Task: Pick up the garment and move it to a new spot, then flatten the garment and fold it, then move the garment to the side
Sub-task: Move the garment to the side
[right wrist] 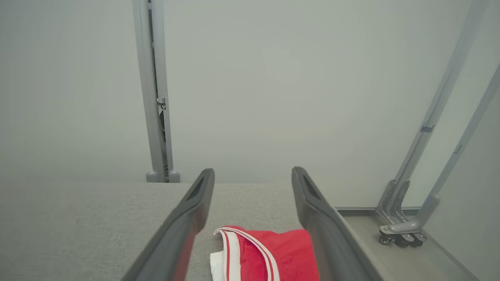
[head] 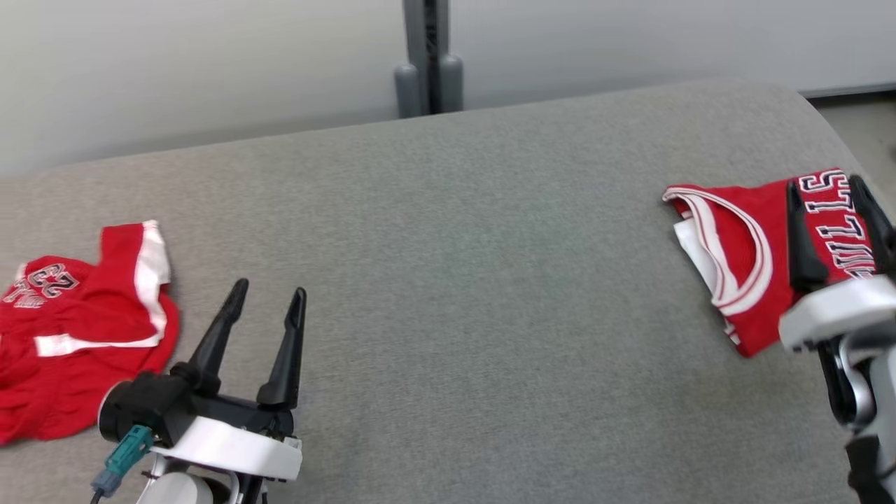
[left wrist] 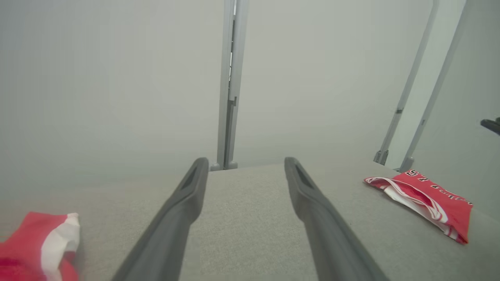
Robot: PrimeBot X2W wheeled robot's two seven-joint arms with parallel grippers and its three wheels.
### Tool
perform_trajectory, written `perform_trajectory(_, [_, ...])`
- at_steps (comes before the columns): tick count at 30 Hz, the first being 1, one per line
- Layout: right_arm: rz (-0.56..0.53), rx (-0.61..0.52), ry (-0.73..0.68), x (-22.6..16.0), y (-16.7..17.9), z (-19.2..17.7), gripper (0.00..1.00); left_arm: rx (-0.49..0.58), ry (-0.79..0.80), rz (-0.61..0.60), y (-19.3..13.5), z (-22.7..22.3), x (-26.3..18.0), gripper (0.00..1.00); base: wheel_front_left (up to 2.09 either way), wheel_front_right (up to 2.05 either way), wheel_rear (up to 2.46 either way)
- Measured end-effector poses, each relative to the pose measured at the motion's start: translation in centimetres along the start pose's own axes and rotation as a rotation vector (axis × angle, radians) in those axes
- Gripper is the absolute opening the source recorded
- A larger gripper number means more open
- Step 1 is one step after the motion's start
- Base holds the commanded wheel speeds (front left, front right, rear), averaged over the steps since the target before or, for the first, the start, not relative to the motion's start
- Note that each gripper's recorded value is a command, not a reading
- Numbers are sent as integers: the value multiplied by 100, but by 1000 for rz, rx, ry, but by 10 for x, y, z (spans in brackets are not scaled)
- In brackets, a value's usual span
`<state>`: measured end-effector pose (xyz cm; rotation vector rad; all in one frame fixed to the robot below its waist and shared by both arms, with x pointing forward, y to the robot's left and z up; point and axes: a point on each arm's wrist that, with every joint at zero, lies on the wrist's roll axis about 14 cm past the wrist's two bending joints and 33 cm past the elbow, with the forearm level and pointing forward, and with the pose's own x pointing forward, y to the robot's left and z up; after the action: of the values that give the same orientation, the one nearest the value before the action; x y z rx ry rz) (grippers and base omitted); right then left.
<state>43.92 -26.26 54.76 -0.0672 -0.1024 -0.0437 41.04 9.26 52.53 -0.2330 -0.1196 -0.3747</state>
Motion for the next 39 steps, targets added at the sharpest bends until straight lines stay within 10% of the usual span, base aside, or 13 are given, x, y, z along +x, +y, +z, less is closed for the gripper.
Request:
perform_trajectory(19, [208, 219, -5, -62, 100, 3, 100, 41, -82, 268, 58, 37, -69, 100, 0, 0, 0])
perform_trajectory(39, [241, 283, 9, -69, 124, -18, 100, 4, -53, 335, 68, 23, -82, 100, 0, 0, 0])
